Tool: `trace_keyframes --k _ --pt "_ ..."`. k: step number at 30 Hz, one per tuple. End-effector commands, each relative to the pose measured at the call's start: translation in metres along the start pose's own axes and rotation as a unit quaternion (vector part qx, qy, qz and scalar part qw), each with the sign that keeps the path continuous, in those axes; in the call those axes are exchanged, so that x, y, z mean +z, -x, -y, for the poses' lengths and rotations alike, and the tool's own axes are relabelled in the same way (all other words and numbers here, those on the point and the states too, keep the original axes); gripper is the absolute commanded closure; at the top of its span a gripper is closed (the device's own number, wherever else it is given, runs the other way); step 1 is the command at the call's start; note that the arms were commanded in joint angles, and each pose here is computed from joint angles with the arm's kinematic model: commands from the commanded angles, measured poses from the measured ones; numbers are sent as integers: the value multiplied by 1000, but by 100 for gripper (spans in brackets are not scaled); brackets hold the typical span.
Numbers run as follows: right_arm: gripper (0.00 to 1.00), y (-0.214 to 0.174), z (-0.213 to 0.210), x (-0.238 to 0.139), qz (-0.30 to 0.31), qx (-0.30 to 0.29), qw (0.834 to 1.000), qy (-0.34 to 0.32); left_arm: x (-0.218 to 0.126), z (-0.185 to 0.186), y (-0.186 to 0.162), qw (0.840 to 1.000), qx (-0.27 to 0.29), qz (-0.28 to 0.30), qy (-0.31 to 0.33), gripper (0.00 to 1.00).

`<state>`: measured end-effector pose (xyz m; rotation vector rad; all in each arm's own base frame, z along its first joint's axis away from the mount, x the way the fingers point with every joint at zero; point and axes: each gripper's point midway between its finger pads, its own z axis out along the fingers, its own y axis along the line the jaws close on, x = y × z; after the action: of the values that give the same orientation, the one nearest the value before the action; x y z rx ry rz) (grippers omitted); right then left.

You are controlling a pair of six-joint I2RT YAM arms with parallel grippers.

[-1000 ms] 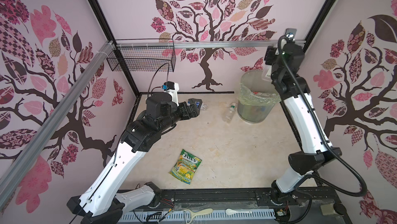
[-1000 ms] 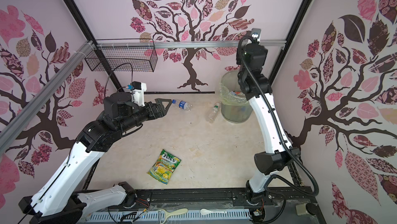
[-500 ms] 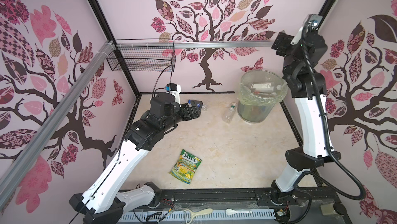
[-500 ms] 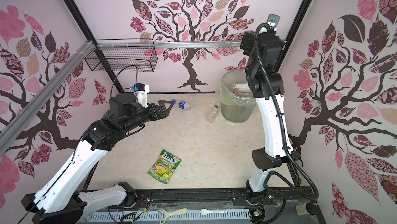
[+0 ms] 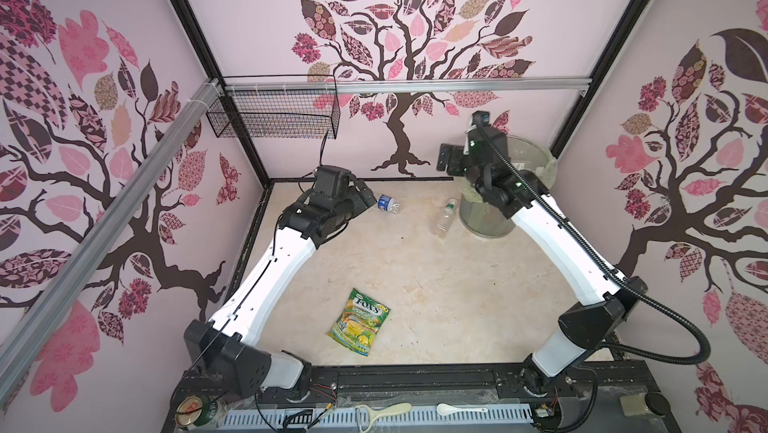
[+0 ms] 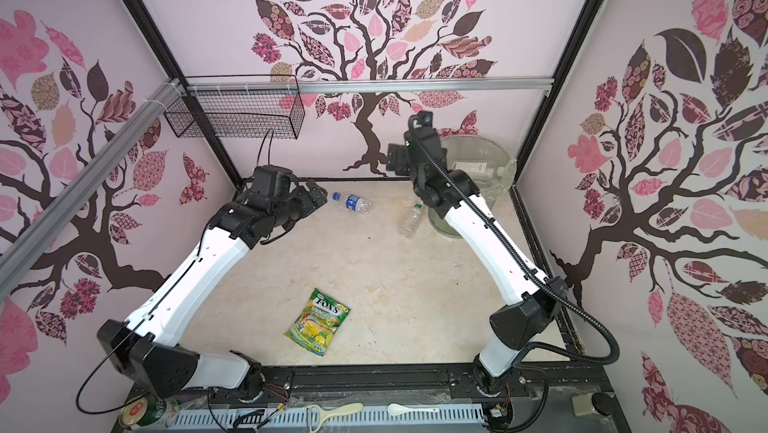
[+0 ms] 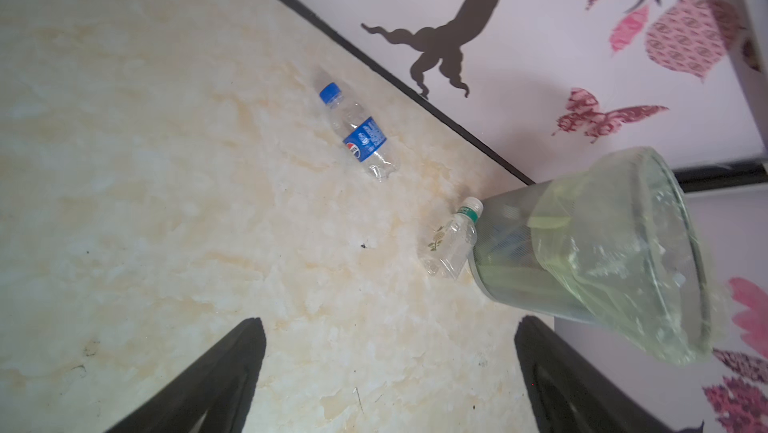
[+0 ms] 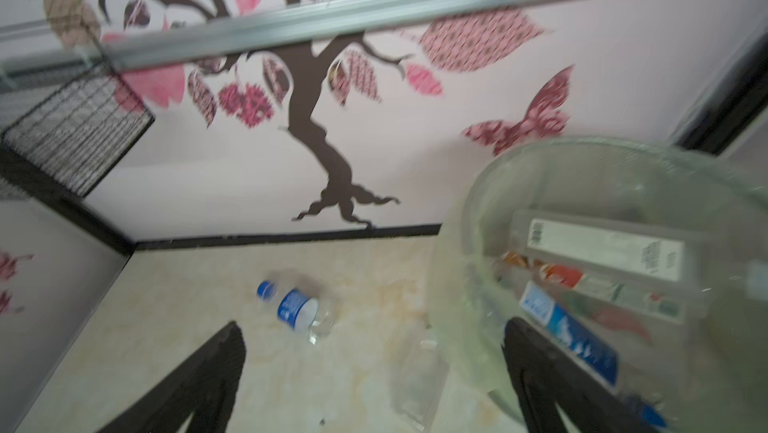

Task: Throw the plastic bottles in the bin
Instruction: 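Lower the right gripper back while the left moves to the Pepsi bottle, then grasp the blue Pepsi bottle with the left gripper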

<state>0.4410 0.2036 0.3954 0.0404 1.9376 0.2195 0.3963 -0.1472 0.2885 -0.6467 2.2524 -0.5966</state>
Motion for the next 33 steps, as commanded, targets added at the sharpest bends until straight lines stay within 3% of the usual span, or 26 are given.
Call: trace_keyframes --k 1,3,6,11,17,27,33 --pt "1 -5 -14 -34 -12 49 997 58 53 -18 5 991 -124 -45 19 2" --pt "0 -31 -20 -30 -49 50 995 75 85 -28 10 985 -157 -60 48 2" --pt "0 -55 -21 -27 -77 39 993 83 127 -14 25 985 -150 -68 54 2" --pt "0 -65 -20 -24 -96 -9 992 81 194 1 31 980 -167 -91 63 2" --pt "0 -72 -18 -27 -113 -22 990 78 265 -11 21 973 -199 -101 60 2" --pt "1 -76 -3 -19 -116 -54 991 44 324 -44 -6 965 -226 -109 81 2" --pt "0 -78 -1 -13 -128 -64 989 40 336 -45 -10 971 -198 -109 80 2"
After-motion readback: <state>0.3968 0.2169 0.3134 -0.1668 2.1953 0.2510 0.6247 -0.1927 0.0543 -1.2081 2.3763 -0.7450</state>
